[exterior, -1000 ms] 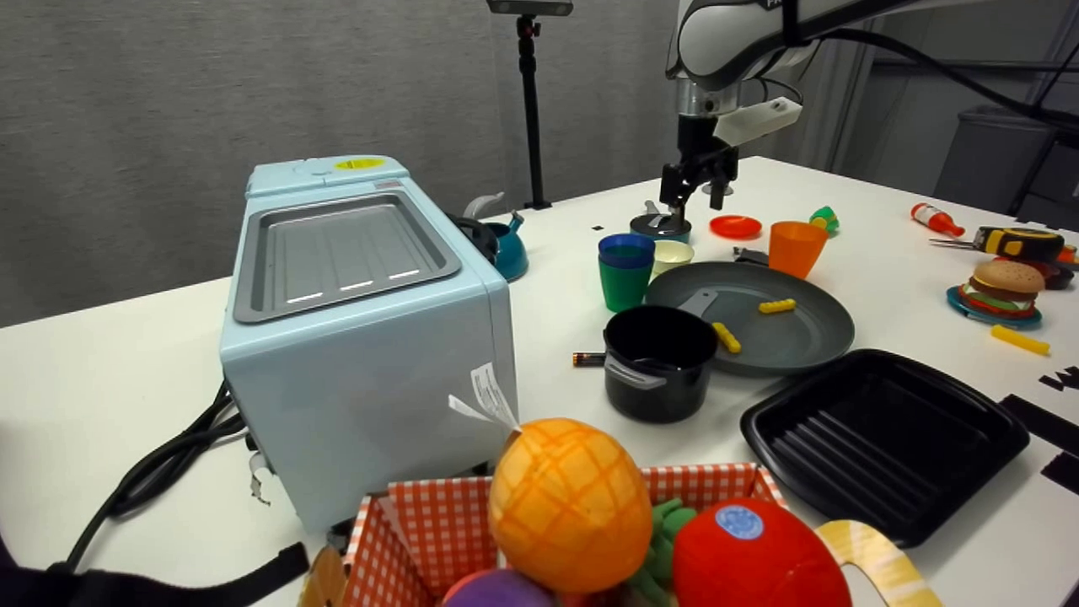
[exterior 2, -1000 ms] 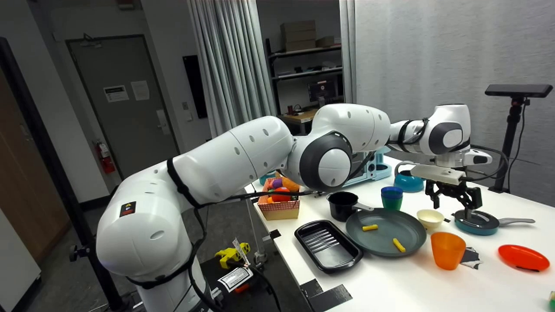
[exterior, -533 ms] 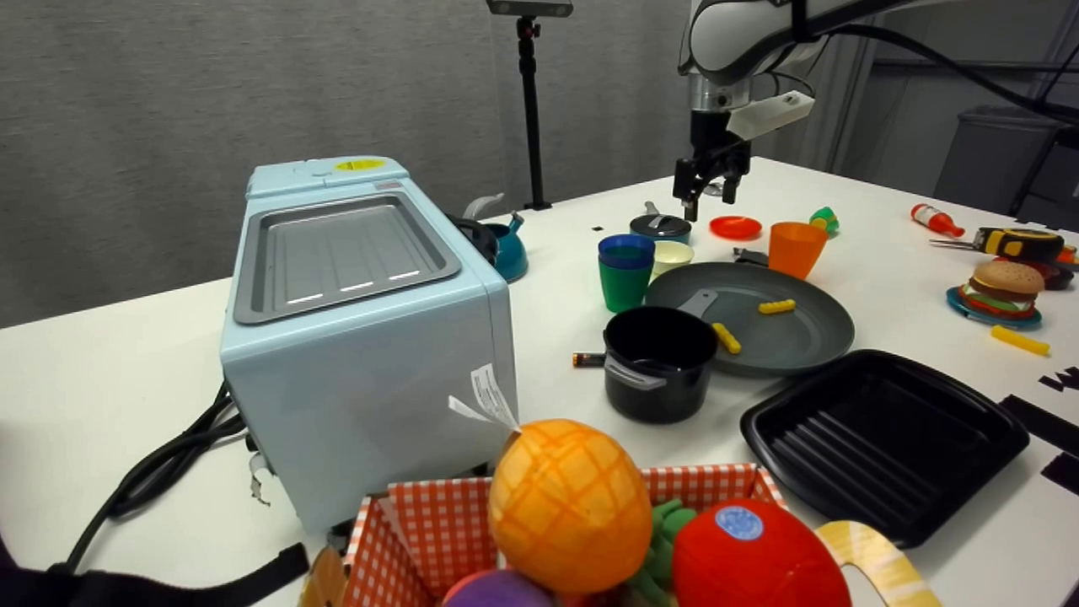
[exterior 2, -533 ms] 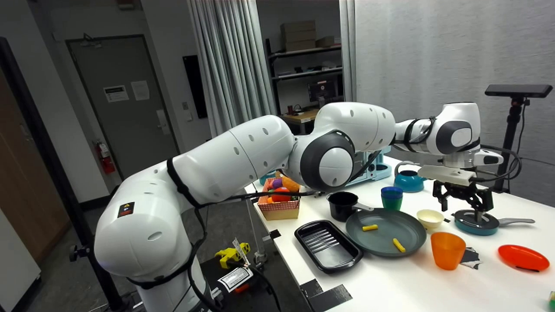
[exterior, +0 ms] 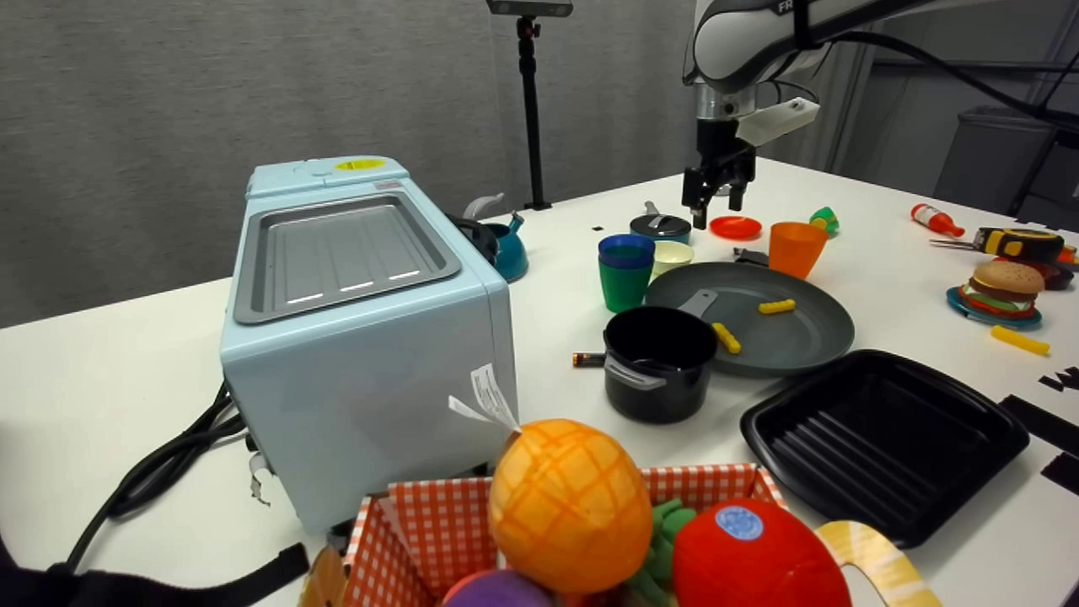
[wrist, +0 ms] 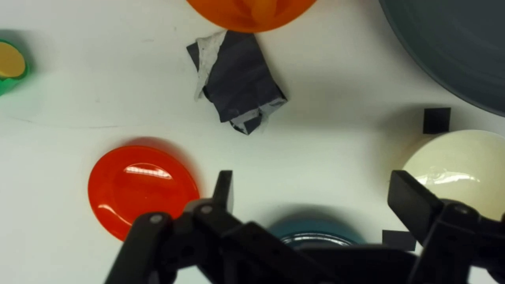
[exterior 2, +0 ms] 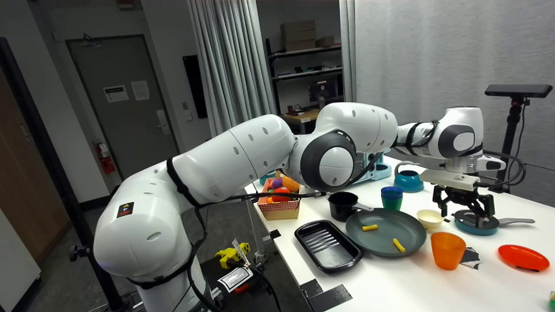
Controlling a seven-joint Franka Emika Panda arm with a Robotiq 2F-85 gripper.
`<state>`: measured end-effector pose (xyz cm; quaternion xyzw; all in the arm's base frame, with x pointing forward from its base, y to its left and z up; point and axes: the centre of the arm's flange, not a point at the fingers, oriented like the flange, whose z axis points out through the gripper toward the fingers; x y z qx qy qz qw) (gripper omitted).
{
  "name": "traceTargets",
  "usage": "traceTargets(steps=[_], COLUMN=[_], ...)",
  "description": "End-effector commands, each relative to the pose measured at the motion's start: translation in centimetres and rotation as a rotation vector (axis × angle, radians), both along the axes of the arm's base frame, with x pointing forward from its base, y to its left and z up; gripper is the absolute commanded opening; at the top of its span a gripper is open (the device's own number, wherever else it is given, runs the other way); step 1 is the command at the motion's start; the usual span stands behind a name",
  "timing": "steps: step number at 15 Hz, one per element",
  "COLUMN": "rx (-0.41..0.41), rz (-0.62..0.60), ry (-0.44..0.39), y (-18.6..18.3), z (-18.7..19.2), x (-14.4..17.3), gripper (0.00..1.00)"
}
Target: Pour some of the content from the orange cup onto the plate, pick up one object and put it on the small plate and pour it back onto the big plate, and then pour the rest of the content from the orange cup.
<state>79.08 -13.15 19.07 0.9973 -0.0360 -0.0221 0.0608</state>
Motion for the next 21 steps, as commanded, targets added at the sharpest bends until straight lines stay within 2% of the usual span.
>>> traceTargets(steps=[1,8,16,21], rx=[0.0,0.001,0.023,0.061], rz=[0.0,0.006,0.084,0.125], ry=[0.001,-0.005,-0.074,-0.061], y=[0.0,0.1,0.5,-0.6], z=[-0.1,0.0,7.2,10.0], x=[0.0,0.1,-3.1,-5.5], gripper=[1.0,1.0,1.0,1.0])
